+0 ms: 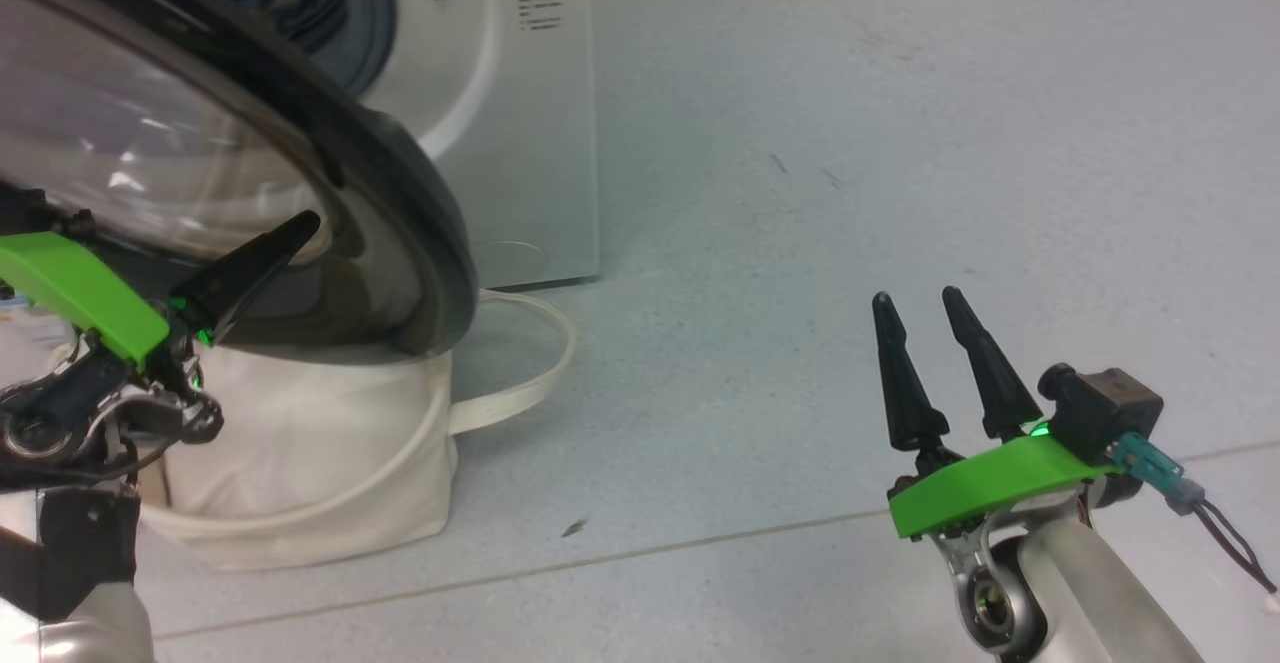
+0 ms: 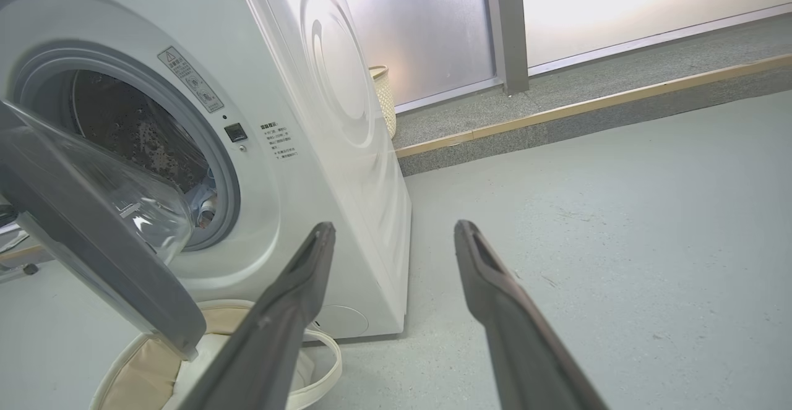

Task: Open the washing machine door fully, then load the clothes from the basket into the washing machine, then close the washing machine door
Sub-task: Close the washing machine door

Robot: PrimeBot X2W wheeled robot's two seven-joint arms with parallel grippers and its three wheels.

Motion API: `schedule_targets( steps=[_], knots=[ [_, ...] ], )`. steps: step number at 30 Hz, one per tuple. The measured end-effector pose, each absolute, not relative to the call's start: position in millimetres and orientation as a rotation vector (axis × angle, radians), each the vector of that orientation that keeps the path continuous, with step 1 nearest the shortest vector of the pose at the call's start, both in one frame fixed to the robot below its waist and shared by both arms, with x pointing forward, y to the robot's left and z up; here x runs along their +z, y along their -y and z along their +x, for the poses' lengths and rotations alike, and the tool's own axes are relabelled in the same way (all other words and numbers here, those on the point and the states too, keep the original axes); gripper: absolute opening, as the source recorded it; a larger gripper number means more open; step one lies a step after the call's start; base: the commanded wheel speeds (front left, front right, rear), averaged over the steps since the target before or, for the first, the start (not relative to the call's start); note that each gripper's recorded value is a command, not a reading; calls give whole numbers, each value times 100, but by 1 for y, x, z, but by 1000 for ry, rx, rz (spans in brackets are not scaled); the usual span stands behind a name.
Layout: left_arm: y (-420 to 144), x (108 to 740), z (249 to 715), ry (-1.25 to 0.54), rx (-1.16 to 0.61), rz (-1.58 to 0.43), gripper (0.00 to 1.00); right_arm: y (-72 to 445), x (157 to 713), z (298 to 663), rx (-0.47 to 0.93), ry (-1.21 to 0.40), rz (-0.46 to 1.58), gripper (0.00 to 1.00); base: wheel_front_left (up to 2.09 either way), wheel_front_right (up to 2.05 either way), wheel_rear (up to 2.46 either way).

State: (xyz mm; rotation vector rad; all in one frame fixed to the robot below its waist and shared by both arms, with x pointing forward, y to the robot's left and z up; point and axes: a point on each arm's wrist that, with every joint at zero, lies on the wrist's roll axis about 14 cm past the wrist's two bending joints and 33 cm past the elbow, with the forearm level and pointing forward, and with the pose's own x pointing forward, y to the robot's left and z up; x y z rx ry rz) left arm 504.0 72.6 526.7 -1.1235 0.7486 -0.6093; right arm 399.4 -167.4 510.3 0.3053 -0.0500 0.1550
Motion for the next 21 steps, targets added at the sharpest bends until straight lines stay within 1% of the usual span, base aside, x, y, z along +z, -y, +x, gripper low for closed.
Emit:
schedule_targets(
  steps=[2, 3, 4, 5, 10, 13, 18, 21],
  knots=[
    [-82, 526, 503, -728, -584, -1119, 1, 161, 511, 402, 173, 50, 309, 100, 0, 0, 0],
    [-86, 525, 503, -725, -568, -1118, 41, 158, 511, 403, 183, 51, 311, 100, 0, 0, 0],
    [-91, 524, 501, -724, -554, -1117, 82, 154, 511, 405, 194, 51, 313, 100, 0, 0, 0],
    [-95, 523, 499, -722, -544, -1107, 100, 150, 511, 406, 205, 50, 315, 100, 0, 0, 0],
    [-126, 531, 496, -608, -474, -1051, 100, 128, 512, 412, 271, 46, 325, 100, 0, 0, 0],
    [-152, 537, 497, -508, -389, -1015, 100, 115, 515, 415, 309, 48, 331, 100, 0, 0, 0],
    [-207, 542, 489, -325, -191, -835, 100, 101, 523, 417, 358, 64, 325, 100, 0, 0, 0],
    [-231, 541, 477, -247, -101, -690, 100, 99, 529, 419, 376, 78, 312, 100, 0, 0, 0]
  ],
)
